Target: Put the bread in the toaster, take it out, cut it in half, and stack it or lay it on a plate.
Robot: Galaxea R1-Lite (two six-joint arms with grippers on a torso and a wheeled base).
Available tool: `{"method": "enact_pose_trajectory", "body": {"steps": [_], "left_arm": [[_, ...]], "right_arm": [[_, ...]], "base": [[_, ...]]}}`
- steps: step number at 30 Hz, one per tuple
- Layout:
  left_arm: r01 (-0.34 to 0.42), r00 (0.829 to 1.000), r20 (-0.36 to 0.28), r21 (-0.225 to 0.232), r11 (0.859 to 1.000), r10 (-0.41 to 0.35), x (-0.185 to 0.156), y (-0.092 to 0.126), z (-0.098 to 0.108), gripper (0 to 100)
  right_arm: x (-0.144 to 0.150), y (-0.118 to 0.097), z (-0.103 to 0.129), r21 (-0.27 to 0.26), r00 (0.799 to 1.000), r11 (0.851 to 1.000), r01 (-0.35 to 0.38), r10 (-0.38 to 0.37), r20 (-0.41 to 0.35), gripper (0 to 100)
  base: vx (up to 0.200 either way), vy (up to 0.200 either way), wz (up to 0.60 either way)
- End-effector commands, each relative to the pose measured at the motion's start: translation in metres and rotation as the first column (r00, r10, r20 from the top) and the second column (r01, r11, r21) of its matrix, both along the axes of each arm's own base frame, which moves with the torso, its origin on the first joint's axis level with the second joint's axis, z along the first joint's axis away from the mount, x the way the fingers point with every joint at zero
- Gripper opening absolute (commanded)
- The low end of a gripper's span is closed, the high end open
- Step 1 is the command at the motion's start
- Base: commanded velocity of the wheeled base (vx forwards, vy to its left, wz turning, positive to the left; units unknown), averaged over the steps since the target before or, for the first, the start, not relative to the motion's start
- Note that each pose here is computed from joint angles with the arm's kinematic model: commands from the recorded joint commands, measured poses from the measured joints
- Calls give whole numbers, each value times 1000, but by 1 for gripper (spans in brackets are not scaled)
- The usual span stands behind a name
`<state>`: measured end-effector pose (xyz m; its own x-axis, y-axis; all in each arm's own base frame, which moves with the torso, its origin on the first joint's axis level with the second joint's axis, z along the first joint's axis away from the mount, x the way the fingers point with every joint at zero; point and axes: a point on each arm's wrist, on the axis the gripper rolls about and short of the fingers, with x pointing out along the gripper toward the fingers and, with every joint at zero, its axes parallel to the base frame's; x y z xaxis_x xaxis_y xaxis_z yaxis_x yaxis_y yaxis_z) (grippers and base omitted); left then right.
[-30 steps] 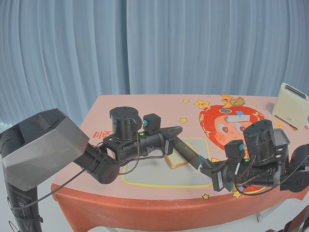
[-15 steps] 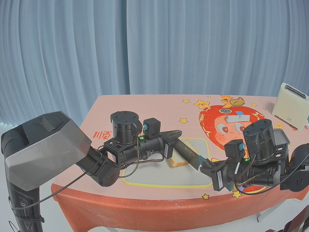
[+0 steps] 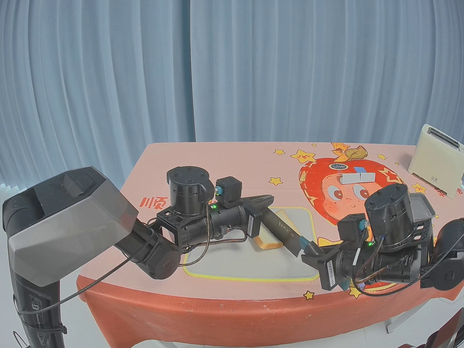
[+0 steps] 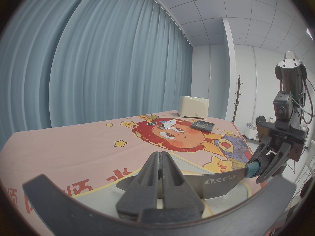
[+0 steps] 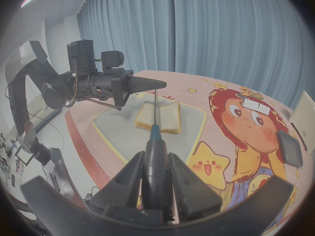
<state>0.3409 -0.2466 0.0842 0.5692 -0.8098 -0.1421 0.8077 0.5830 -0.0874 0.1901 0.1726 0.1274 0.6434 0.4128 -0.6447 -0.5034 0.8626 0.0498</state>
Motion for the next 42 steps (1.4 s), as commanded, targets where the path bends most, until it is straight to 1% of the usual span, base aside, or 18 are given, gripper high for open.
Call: {"method": "enact_pose_trajectory", "body": {"steps": [1, 6, 11, 18, 20, 22, 26, 32, 33, 36, 42], "left_arm": [[-2, 1000, 0, 0, 1000, 2, 1, 1, 0, 0], [-3, 1000, -3, 2, 1000, 3, 1, 1, -1, 0], [-8, 1000, -18, 9, 1000, 9, 2, 2, -6, 0], [-8, 1000, -15, 7, 1000, 9, 2, 2, -6, 0], [-7, 1000, -8, 2, 1000, 7, 2, 1, -3, 0], [-5, 1000, -2, -3, 1000, 5, 1, 2, 0, 0], [-6, 1000, -3, -3, 1000, 6, 1, 1, 0, 0], [-7, 1000, -8, 0, 1000, 7, 1, 2, -2, 0], [-9, 1000, -17, 6, 1000, 9, 2, 2, -5, 0], [-11, 1000, -20, 11, 1000, 12, 2, 4, -7, 0], [-10, 1000, -17, 6, 1000, 10, 2, 3, -6, 0]], "right_arm": [[-1, 0, -2, -9, 1000, 1000, -1, 1, -9, 0], [0, 1, 0, 0, 1000, 1000, -1, 1, 0, 0], [5, 5, 10, 28, 1000, 1000, -1, 1, 30, 0], [3, 4, 5, 10, 1000, 1000, -3, 2, 11, 0], [2, 3, -1, -5, 1000, 1000, -1, 1, -4, 0], [2, 2, -2, -7, 1000, 1000, 0, 0, -8, 0], [2, 2, -3, -10, 1000, 1000, -1, 1, -10, 0], [2, 3, -2, -2, 1000, 1000, -3, 3, -4, 0], [3, 4, 1, 9, 1000, 1000, -3, 3, 8, 0], [5, 6, 8, 20, 1000, 1000, -3, 3, 23, 0], [5, 4, 2, 6, 1000, 1000, 2, -2, 5, 0]], "base": [[0, 0, 0], [0, 0, 0], [0, 0, 0], [0, 0, 0], [0, 0, 0], [0, 0, 0], [0, 0, 0], [0, 0, 0], [0, 0, 0], [0, 0, 0], [0, 0, 0]]}}
